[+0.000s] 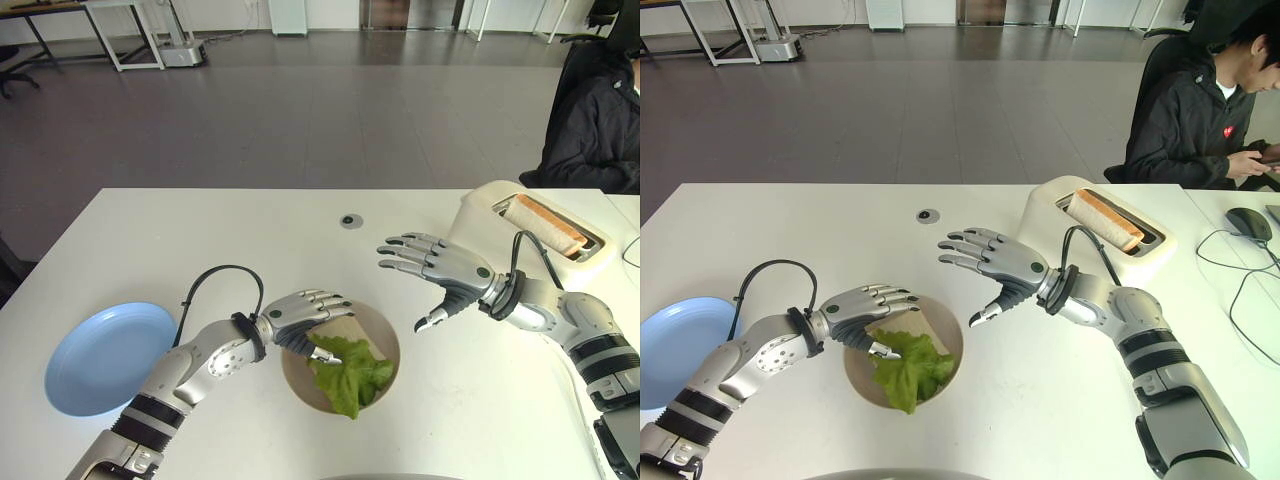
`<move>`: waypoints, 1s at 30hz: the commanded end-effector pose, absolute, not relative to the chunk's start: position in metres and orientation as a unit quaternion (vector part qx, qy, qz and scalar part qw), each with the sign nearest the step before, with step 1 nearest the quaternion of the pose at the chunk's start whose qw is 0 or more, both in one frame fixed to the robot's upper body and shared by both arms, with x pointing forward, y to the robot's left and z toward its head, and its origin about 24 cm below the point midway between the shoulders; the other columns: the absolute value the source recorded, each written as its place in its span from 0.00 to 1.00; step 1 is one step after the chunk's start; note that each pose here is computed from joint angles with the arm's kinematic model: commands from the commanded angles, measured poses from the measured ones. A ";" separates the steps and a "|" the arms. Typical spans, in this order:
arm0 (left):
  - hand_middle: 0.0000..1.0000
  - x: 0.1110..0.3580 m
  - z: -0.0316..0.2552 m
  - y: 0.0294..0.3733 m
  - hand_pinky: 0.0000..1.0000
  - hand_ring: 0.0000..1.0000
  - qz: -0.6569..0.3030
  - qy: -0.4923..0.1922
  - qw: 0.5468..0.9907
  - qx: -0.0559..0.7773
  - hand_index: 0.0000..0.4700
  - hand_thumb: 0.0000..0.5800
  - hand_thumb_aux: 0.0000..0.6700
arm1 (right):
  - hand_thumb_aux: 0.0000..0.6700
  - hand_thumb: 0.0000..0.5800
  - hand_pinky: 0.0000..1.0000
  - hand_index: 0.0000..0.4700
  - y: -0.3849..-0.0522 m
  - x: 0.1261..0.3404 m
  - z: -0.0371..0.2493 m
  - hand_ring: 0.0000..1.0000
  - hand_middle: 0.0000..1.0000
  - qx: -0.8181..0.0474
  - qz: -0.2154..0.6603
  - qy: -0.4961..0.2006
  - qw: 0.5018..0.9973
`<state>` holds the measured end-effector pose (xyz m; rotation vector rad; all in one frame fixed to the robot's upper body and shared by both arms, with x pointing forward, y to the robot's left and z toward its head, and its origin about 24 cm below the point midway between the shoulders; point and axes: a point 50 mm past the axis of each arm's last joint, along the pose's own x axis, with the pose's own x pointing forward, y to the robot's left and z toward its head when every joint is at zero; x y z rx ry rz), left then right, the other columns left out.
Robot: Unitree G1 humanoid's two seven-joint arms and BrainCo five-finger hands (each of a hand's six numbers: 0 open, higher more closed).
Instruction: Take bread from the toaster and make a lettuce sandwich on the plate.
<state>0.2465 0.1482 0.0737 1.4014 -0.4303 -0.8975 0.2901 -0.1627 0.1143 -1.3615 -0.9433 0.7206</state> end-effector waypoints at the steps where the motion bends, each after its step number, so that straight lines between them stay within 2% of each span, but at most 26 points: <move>1: 0.00 0.249 0.080 0.151 0.00 0.00 -0.385 -0.193 0.656 0.620 0.16 0.29 0.16 | 0.00 0.00 0.00 0.00 -0.161 0.287 0.109 0.00 0.00 -0.589 0.325 -0.405 0.619; 7: 0.00 0.252 0.089 0.164 0.00 0.00 -0.362 -0.191 0.660 0.630 0.16 0.30 0.16 | 0.00 0.00 0.00 0.00 -0.167 0.291 0.126 0.00 0.00 -0.617 0.281 -0.416 0.607; 9: 0.00 0.253 0.090 0.168 0.00 0.00 -0.355 -0.190 0.661 0.633 0.20 0.35 0.20 | 0.00 0.00 0.00 0.00 -0.173 0.293 0.140 0.00 0.00 -0.638 0.249 -0.419 0.596; 11: 0.00 0.254 0.091 0.170 0.00 0.00 -0.352 -0.190 0.661 0.635 0.20 0.35 0.20 | 0.00 0.00 0.00 0.00 -0.185 0.293 0.158 0.00 0.00 -0.660 0.212 -0.418 0.587; 14: 0.00 0.253 0.084 0.166 0.00 0.00 -0.362 -0.187 0.659 0.632 0.28 0.48 0.28 | 0.00 0.00 0.00 0.00 -0.204 0.288 0.185 0.00 0.00 -0.683 0.164 -0.413 0.579; 19: 0.00 0.257 0.070 0.156 0.00 0.00 -0.376 -0.187 0.647 0.637 0.35 0.58 0.35 | 0.00 0.00 0.00 0.00 -0.235 0.284 0.212 0.00 0.00 -0.710 0.098 -0.385 0.581; 22: 0.00 0.261 0.067 0.150 0.00 0.00 -0.369 -0.204 0.635 0.647 0.41 0.65 0.41 | 0.00 0.00 0.00 0.00 -0.246 0.285 0.216 0.00 0.00 -0.714 0.079 -0.370 0.589; 25: 0.00 0.265 0.066 0.145 0.00 0.00 -0.361 -0.221 0.630 0.652 0.37 0.60 0.37 | 0.00 0.00 0.00 0.00 -0.240 0.284 0.210 0.00 0.00 -0.704 0.094 -0.370 0.599; 27: 0.00 0.267 0.068 0.144 0.00 0.00 -0.350 -0.233 0.628 0.655 0.36 0.59 0.36 | 0.00 0.00 0.00 0.00 -0.236 0.286 0.206 0.00 0.00 -0.700 0.102 -0.370 0.602; 28: 0.00 0.268 0.070 0.143 0.00 0.00 -0.343 -0.243 0.629 0.654 0.39 0.63 0.39 | 0.00 0.00 0.00 0.00 -0.235 0.286 0.205 0.00 0.00 -0.699 0.106 -0.369 0.603; 30: 0.00 0.270 0.074 0.140 0.00 0.00 -0.330 -0.262 0.630 0.652 0.36 0.59 0.36 | 0.00 0.00 0.00 0.00 -0.234 0.286 0.203 0.00 0.00 -0.697 0.111 -0.367 0.606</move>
